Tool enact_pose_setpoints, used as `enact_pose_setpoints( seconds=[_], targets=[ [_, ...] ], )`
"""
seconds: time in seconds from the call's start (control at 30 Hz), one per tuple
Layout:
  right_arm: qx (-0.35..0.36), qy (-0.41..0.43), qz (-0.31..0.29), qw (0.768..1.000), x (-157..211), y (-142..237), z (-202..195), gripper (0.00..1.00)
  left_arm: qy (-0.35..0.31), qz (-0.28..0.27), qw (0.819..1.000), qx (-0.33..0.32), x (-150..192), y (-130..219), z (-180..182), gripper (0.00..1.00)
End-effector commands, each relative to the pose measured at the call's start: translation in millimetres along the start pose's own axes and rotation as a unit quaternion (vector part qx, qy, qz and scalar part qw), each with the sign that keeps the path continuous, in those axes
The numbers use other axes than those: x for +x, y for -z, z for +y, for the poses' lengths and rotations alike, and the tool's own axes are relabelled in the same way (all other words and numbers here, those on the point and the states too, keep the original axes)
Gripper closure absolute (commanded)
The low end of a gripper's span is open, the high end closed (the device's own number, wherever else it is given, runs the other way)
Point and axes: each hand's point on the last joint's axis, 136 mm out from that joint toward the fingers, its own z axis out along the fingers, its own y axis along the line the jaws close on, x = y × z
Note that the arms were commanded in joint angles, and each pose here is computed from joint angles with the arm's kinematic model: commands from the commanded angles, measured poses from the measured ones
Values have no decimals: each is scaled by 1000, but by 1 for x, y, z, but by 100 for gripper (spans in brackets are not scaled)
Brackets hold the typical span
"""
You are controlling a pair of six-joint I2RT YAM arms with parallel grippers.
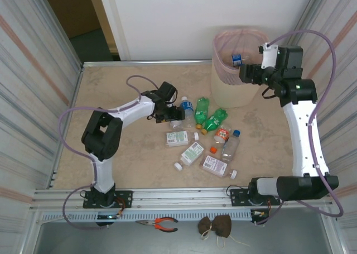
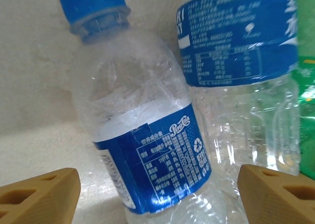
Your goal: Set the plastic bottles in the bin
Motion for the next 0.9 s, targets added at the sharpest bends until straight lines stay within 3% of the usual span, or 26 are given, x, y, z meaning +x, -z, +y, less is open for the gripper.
enact_pose_setpoints(
  seconds=[0.0, 0.87],
  targets=[
    [-2, -7, -21, 1000, -1, 14, 3, 26, 9, 15, 1000, 0, 1, -2, -4, 18],
    [-15, -8, -6, 1000, 16, 13, 19, 26, 0, 17, 999, -31, -14, -18, 18, 38]
  ],
)
